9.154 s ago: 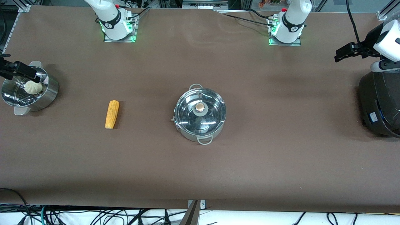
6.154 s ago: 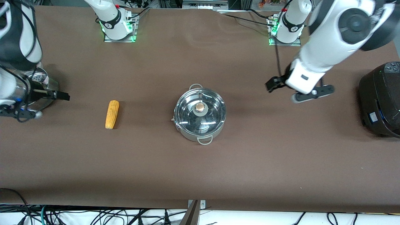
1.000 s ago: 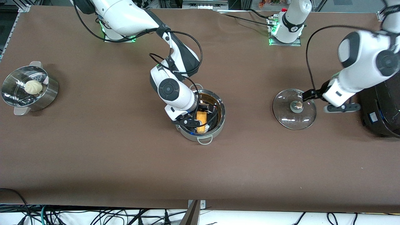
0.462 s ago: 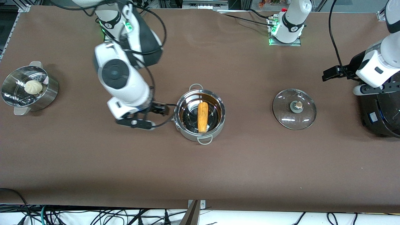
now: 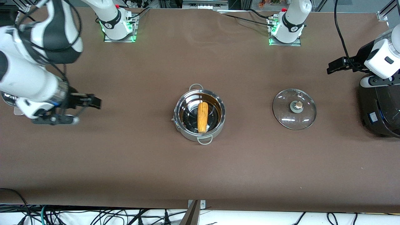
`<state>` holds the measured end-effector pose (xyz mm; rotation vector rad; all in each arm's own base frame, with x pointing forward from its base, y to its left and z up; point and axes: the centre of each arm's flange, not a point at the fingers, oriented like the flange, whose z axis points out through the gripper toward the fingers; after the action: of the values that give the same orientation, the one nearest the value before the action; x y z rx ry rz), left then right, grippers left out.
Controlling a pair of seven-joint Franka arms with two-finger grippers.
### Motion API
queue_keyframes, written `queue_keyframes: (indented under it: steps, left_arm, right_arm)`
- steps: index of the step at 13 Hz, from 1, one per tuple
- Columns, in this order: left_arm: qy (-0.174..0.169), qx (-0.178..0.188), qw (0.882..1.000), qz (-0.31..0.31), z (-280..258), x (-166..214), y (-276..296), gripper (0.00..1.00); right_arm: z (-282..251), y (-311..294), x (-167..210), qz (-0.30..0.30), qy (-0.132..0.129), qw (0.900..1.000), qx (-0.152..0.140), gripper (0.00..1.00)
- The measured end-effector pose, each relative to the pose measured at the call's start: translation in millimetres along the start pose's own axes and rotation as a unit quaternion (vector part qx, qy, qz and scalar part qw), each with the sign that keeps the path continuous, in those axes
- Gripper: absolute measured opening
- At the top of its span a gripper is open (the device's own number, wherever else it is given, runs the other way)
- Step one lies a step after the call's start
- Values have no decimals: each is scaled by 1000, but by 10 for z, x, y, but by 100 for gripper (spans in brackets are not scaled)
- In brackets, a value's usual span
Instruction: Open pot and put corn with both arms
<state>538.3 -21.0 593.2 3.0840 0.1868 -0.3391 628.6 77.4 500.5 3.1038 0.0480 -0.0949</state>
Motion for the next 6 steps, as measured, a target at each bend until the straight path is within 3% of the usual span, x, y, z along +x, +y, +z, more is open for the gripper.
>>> queue_keyframes:
  steps: [4,6]
  left_arm:
    - [3,0,1000,2,-217,-96,15,100]
    - [2,0,1000,2,-227,-101,9,100]
  right_arm:
    - [-213,311,-442,-4,42,999,-7,100]
    - [-485,384,-695,2,41,999,-8,100]
